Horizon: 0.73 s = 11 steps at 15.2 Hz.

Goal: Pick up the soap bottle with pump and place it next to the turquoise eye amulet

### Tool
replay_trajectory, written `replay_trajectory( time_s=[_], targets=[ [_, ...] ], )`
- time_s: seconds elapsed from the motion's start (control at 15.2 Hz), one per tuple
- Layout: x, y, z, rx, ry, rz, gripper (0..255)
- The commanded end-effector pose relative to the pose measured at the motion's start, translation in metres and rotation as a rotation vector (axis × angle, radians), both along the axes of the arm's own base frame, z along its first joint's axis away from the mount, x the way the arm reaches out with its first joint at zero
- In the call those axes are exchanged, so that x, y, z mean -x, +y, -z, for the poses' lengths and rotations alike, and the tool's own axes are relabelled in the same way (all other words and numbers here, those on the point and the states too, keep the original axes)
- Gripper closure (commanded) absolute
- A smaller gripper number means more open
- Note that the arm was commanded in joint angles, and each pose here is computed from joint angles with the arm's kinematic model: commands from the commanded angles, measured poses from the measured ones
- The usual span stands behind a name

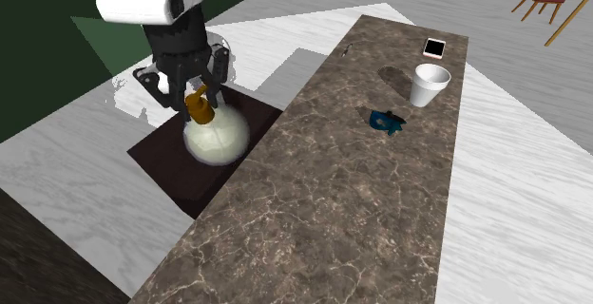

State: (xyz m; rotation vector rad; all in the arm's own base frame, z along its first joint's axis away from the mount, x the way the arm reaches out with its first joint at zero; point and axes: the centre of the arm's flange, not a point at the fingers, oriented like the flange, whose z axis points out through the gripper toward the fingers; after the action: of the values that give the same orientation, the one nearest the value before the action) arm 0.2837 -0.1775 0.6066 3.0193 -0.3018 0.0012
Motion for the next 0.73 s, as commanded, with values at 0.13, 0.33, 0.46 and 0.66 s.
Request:
replay_trajectory(
  time_s=[0.13, 0.33, 0.46, 0.66],
  targets=[
    [0.002, 0.000, -0.017, 0.000, 0.000, 0.000, 255],
    [-0.013, 0.036, -0.017, 0.000, 0.000, 0.000, 255],
    [-0.023, 0.061, -0.018, 0.000, 0.000, 0.000, 255],
    [-0.038, 0.097, -0.018, 0.000, 0.000, 0.000, 255]
  ],
)
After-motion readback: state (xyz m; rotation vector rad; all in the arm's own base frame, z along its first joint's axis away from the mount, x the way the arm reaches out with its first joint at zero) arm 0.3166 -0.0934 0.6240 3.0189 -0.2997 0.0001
